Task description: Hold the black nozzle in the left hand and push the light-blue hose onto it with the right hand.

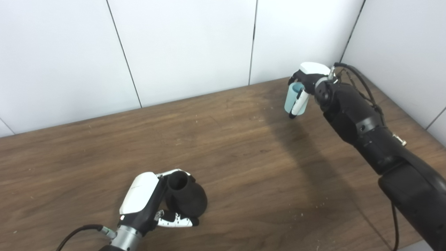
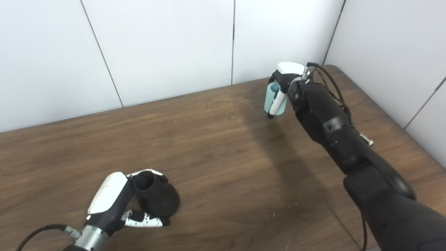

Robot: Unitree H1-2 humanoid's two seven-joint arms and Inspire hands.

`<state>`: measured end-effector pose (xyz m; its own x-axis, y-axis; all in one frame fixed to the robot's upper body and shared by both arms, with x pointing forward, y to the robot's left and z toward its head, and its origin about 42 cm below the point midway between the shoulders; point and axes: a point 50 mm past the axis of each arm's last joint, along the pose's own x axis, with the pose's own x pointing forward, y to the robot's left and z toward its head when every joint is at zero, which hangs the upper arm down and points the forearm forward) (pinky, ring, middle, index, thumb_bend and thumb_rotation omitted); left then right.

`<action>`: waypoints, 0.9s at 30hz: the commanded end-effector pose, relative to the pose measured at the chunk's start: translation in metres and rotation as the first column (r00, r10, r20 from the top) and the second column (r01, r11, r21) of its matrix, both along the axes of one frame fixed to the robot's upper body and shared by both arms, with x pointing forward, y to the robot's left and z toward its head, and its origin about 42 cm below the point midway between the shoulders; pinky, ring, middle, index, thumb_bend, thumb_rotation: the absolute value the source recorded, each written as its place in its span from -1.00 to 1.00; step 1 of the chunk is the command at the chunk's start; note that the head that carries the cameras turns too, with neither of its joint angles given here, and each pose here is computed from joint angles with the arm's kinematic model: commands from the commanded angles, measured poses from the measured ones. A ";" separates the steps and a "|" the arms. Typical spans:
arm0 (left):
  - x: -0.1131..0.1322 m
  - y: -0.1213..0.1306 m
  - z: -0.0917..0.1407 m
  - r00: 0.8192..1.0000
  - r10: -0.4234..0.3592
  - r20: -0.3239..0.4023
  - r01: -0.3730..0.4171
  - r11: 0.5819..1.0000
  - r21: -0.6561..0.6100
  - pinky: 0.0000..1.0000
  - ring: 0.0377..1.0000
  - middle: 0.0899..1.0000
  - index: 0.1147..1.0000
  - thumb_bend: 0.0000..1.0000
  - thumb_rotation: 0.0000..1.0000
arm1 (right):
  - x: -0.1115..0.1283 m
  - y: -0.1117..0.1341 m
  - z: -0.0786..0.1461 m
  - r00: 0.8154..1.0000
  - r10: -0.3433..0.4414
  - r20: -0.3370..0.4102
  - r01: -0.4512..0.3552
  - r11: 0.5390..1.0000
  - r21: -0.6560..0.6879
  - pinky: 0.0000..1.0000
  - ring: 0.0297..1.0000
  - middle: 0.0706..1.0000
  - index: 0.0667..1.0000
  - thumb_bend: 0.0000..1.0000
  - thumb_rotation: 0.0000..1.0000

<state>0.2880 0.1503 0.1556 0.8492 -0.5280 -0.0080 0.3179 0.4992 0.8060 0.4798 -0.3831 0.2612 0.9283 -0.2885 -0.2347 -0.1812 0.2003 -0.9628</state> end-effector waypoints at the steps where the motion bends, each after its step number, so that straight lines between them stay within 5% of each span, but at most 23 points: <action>1: -0.019 0.013 -0.044 0.975 0.006 -0.221 0.021 0.993 0.119 0.27 0.17 -0.13 -0.15 0.05 -1.00 | 0.003 -0.006 0.036 0.994 0.015 0.104 -0.011 0.999 -0.044 0.11 0.25 0.43 0.49 0.68 -0.97; 14: -0.018 0.009 -0.043 0.975 0.003 -0.223 0.024 0.993 0.117 0.20 0.14 -0.15 -0.15 0.05 -1.00 | 0.002 -0.002 0.033 0.989 0.045 0.141 -0.032 0.995 -0.090 -0.02 0.02 0.13 0.22 0.65 -1.00; 15: -0.018 0.009 -0.043 0.975 0.003 -0.223 0.023 0.993 0.117 0.21 0.14 -0.14 -0.15 0.05 -1.00 | 0.002 -0.001 0.033 0.988 0.049 0.146 -0.035 0.995 -0.096 -0.06 -0.04 -0.01 0.18 0.35 -1.00; 18: -0.018 0.010 -0.044 0.973 0.005 -0.229 0.022 0.993 0.114 0.20 0.15 -0.14 -0.15 0.05 -1.00 | 0.001 0.002 0.035 0.984 0.066 0.168 -0.047 0.992 -0.114 -0.14 -0.19 -0.09 0.06 0.07 -1.00; 27: -0.018 0.007 -0.046 0.971 0.011 -0.238 0.018 0.992 0.123 0.18 0.14 -0.13 -0.15 0.05 -1.00 | -0.002 0.005 0.033 0.961 0.107 0.255 -0.072 0.987 -0.141 -0.28 -0.15 -0.05 -0.20 0.00 -1.00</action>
